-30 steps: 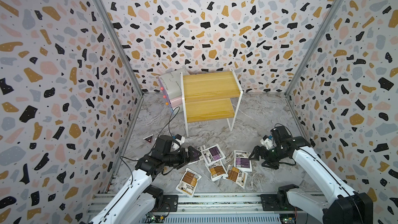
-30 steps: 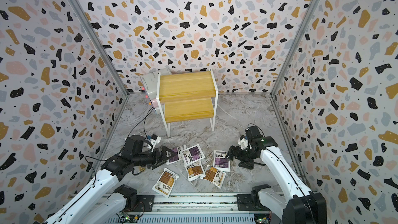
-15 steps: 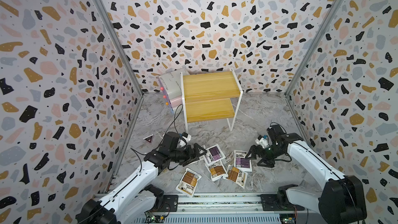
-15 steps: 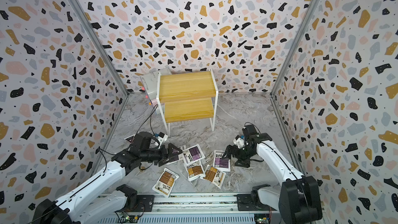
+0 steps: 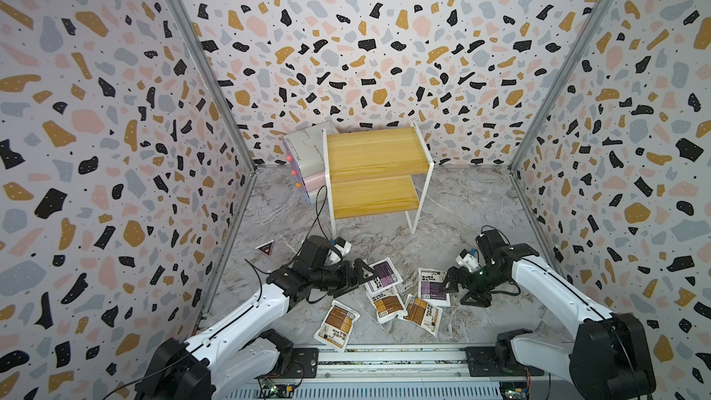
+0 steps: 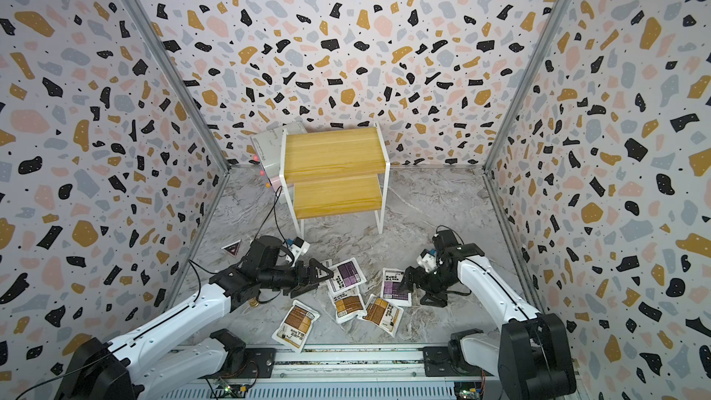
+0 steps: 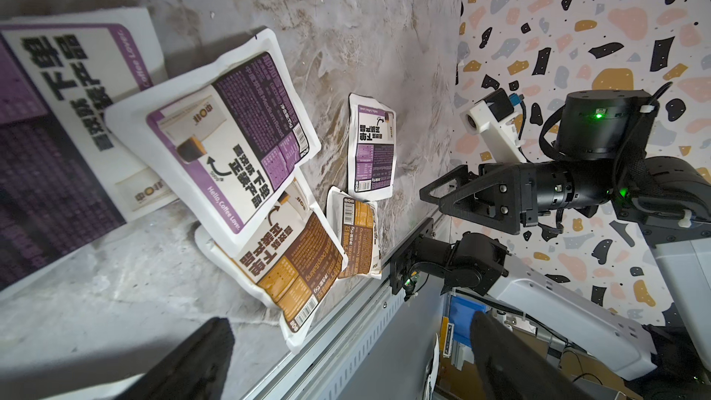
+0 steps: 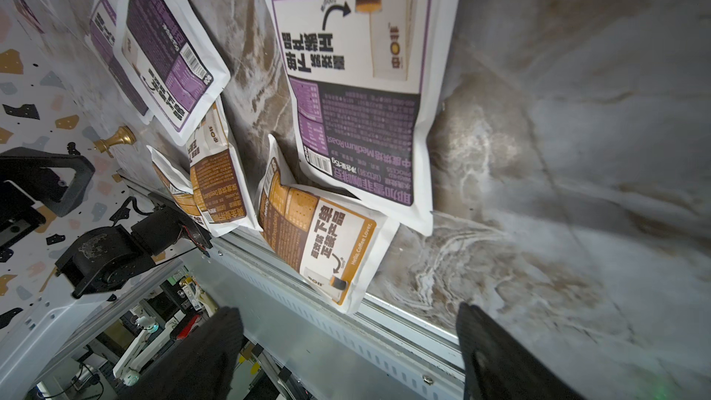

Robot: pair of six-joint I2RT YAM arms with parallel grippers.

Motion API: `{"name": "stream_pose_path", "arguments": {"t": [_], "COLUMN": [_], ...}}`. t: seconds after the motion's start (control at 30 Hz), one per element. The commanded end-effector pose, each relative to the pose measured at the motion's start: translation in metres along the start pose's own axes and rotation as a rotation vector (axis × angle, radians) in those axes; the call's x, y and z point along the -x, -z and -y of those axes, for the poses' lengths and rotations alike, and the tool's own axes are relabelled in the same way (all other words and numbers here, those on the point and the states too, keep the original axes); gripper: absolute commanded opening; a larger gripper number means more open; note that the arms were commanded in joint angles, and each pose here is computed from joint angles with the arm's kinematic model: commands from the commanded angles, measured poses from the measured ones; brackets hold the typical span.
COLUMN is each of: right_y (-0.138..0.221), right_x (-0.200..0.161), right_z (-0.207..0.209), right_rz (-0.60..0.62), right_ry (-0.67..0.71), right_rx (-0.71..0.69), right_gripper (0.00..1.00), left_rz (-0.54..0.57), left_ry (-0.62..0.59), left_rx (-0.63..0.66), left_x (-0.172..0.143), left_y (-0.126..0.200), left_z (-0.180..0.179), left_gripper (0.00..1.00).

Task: Place the bagged coffee beans on the shelf by color
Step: Pick up the bagged coffee beans at the center of the board.

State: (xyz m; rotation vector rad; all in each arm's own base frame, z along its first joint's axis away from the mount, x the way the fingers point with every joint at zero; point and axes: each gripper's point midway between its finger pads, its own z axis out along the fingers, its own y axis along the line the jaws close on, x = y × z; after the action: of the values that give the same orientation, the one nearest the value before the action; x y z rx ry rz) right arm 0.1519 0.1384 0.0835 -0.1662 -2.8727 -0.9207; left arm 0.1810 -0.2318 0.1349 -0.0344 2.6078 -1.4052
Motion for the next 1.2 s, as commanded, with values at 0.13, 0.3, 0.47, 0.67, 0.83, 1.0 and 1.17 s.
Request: {"name": "stream_pose_path", "arguments": {"t": [0.13, 0.3, 0.47, 0.67, 0.83, 1.0, 1.17], "right_y": [-0.008, -0.016, -0.019, -0.028, -0.034, -0.039, -0.043], "right_x": [0.001, 0.006, 0.015, 0.023, 0.027, 0.027, 0.025], "right_z": [0.004, 0.008, 0.013, 0.018, 0.021, 0.024, 0.026], "right_rz": [-0.009, -0.007, 0.007, 0.002, -0.006, -0.004, -0.008], "right_ry": [-0.026, -0.046, -0.053, -0.070, -0.080, -0.090, -0.101], "right_rx": [0.005, 0.007, -0.019, -0.031, -0.031, -0.030, -0.020], "right_gripper": [0.93, 0.91, 0.85, 0.75, 0.67, 0.61, 0.56], "left_rz": [0.037, 0.053, 0.060, 0.049, 0.048, 0.034, 0.030], "left_ry": [-0.034, -0.024, -0.022, -0.030, -0.056, -0.068, -0.077], "left_rx": [-0.004, 0.000, 0.007, 0.016, 0.026, 0.033, 0.046], "left_x": [0.001, -0.004, -0.005, -0.007, -0.008, -0.009, -0.011], "left_y": [0.008, 0.013, 0.015, 0.016, 0.018, 0.017, 0.019], "left_z": [0.005, 0.002, 0.000, 0.000, -0.001, -0.001, -0.003], "left_gripper": [1.00, 1.00, 1.00, 1.00, 1.00, 1.00, 1.00]}}
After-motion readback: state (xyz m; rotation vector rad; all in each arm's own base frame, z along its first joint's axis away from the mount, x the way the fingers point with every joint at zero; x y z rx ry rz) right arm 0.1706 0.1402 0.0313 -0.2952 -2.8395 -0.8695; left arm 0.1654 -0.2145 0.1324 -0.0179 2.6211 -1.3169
